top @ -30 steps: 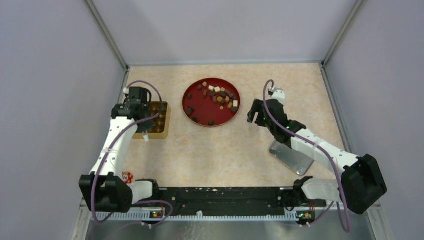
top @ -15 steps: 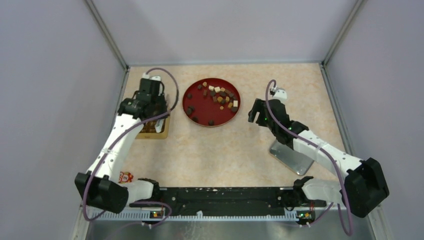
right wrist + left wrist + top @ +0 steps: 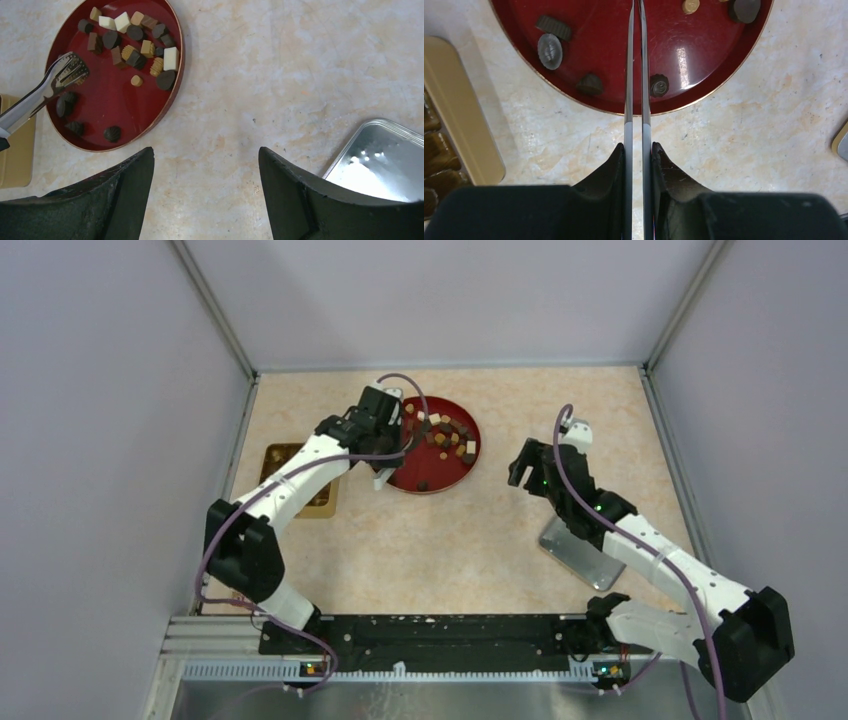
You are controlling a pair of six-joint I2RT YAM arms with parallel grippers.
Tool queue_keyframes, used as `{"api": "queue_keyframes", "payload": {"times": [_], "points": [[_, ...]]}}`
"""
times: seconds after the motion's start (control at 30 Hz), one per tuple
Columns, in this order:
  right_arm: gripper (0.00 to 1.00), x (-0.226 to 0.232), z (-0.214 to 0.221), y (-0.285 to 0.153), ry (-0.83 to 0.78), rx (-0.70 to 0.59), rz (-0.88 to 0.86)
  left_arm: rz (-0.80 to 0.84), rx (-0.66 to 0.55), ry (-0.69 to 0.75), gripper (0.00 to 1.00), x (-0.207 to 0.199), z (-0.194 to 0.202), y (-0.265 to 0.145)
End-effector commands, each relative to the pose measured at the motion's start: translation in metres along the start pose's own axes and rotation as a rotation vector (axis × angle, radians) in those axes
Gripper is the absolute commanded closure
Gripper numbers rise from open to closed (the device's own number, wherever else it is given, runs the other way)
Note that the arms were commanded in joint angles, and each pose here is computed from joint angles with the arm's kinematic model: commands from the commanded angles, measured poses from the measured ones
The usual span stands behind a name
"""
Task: Pack the chocolate
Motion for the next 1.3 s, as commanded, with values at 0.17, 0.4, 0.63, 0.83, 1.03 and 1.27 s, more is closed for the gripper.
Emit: {"api": "queue_keyframes", "payload": {"times": [0.17, 0.4, 0.63, 0.83, 1.03, 1.27], "points": [[0.25, -0.008, -0.002, -0.003, 0.027, -0.01, 0.044, 0.069, -0.071, -0.005, 0.69, -0.034, -0.021, 0.017], [0.25, -0.008, -0.002, -0.001, 0.028, -0.005, 0.053, 0.01, -0.082, 0.005, 0.6, -0.038, -0.017, 0.033], [0.25, -0.007, -0.001, 0.002, 0.022, 0.003, 0.048, -0.015, -0.066, -0.014, 0.57, -0.041, -0.014, 0.051], [0.25, -0.007, -0.001, 0.002, 0.015, 0.001, 0.05, -0.04, -0.07, -0.019, 0.51, -0.04, -0.014, 0.06], [0.25, -0.005, 0.0, 0.006, 0.01, 0.008, 0.046, -0.04, -0.06, -0.015, 0.51, -0.042, -0.014, 0.068], [0.25, -0.003, 0.0, 0.009, 0.005, 0.011, 0.043, -0.054, -0.066, 0.005, 0.55, -0.043, -0.019, 0.07]]}}
Point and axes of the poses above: each gripper's point midway between its finger pads, its own y axis out along the fingers, its own x axis along the line the jaws close on, z = x × y, the point moved 5 cm from there along -y, back along the fingers, and after that the axes turned 14 degrees about -y, right-handed, at the moved point
